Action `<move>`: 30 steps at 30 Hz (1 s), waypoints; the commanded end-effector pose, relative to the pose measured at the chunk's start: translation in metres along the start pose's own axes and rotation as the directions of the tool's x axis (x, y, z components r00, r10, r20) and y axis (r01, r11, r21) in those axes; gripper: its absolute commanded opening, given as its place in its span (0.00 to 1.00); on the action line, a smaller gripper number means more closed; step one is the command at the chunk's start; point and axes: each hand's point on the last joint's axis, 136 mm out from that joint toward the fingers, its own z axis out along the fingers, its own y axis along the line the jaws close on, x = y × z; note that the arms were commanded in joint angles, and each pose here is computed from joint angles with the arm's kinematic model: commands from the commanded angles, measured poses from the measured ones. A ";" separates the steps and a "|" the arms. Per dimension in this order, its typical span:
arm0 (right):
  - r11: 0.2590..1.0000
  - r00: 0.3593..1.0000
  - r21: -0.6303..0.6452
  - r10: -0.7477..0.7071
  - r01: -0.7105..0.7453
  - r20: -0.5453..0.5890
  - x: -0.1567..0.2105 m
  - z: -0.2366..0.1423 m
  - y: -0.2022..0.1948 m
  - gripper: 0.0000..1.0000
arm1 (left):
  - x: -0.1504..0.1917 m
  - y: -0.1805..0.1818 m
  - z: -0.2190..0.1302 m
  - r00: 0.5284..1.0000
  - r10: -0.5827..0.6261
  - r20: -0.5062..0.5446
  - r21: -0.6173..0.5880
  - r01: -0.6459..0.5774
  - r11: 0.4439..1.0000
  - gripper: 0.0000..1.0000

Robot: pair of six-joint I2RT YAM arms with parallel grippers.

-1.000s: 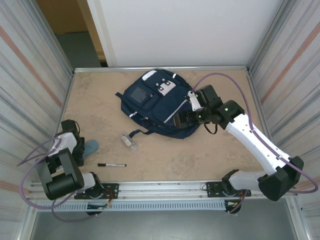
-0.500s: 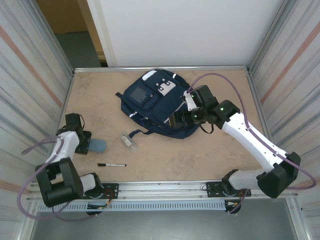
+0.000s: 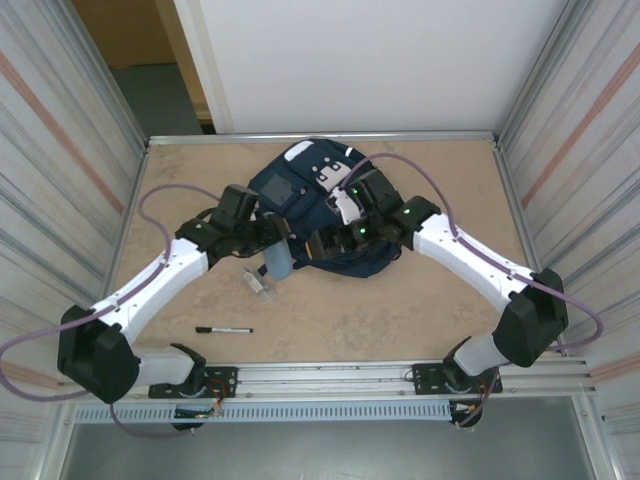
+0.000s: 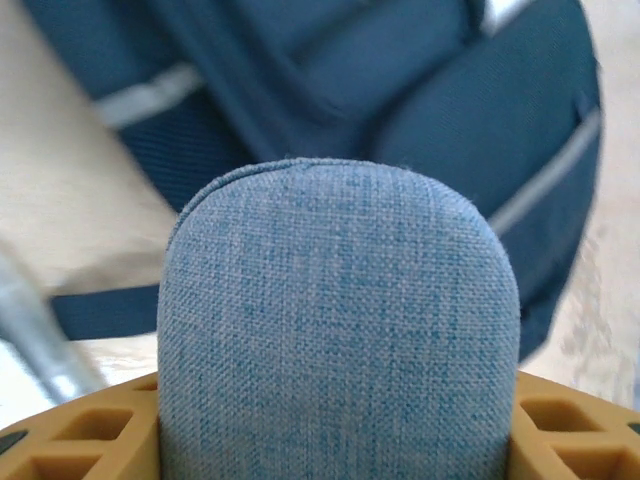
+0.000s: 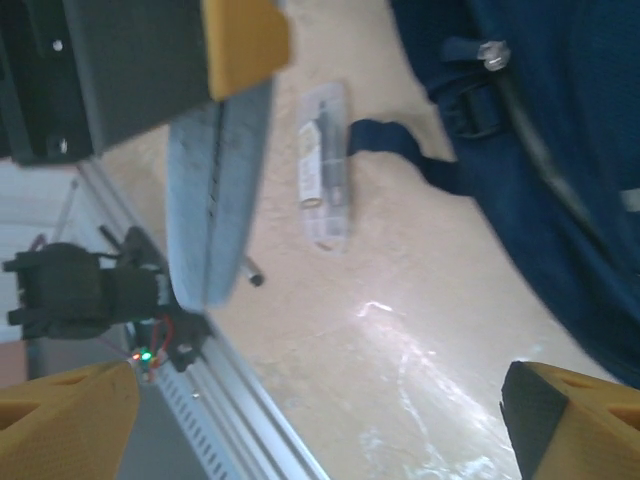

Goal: Pack the student bag

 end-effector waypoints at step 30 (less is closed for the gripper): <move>0.965 0.967 -0.098 0.249 -0.243 0.059 -0.015 0.010 -0.031 0.13 | 0.013 -0.067 -0.030 0.975 0.224 -0.003 0.377 -0.206 0.903 0.76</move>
